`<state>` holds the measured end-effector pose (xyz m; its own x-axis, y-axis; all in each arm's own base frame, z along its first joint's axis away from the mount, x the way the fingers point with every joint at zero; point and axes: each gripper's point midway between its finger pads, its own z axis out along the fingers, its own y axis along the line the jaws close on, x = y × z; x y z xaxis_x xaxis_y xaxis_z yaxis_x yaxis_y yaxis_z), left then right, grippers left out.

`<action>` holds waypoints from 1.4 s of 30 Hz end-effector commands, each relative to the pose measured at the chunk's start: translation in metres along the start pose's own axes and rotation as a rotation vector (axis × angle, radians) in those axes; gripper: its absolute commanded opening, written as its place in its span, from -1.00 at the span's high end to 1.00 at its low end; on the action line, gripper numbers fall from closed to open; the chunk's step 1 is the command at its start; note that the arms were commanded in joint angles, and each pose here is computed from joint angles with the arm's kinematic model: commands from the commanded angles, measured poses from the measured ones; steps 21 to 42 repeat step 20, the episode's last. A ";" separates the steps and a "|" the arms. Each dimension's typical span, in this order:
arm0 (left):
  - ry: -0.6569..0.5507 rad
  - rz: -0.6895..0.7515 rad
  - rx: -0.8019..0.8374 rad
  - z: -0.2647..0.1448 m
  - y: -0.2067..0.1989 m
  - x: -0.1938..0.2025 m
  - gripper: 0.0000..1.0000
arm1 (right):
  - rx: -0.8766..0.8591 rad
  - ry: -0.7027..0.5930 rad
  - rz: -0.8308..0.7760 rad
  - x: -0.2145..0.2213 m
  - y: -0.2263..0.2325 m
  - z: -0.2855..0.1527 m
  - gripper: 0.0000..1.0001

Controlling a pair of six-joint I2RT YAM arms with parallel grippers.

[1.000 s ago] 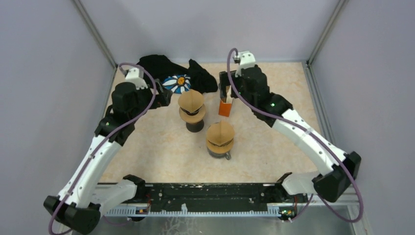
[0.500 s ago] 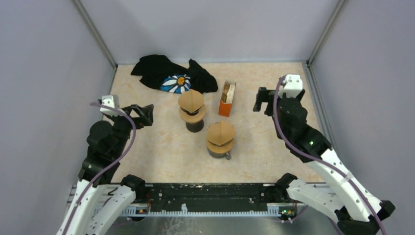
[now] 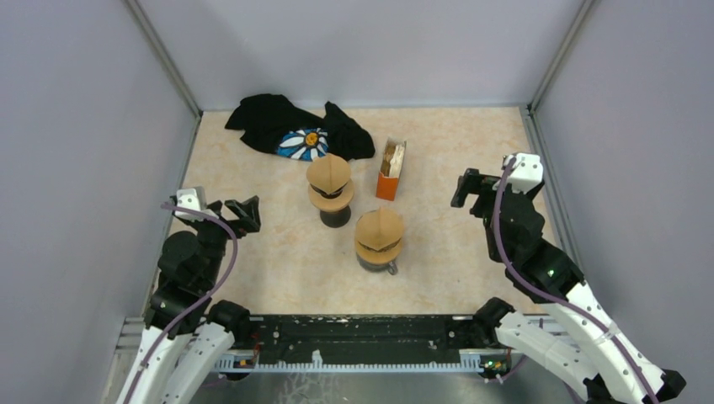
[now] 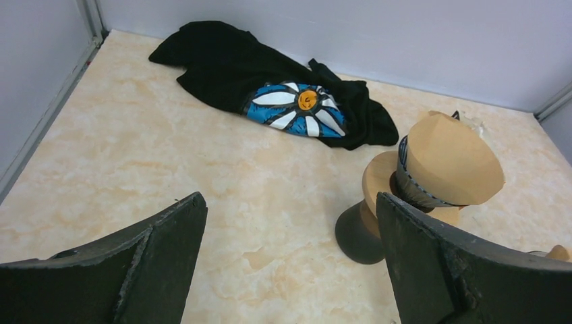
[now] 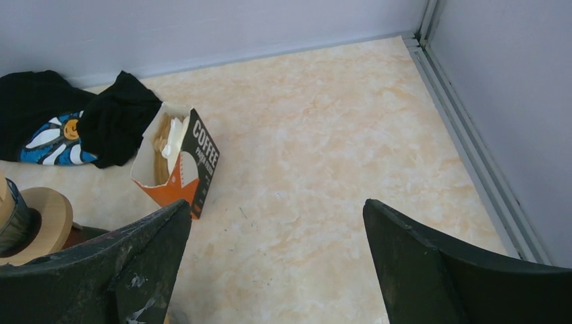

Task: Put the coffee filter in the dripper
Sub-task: Reset both arms

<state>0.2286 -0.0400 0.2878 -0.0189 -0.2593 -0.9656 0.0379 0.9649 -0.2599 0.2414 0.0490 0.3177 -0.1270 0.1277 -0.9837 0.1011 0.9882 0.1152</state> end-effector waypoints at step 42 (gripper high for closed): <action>-0.023 -0.025 -0.018 0.001 0.004 0.002 -0.99 | 0.036 -0.064 0.060 -0.016 -0.009 -0.003 -0.98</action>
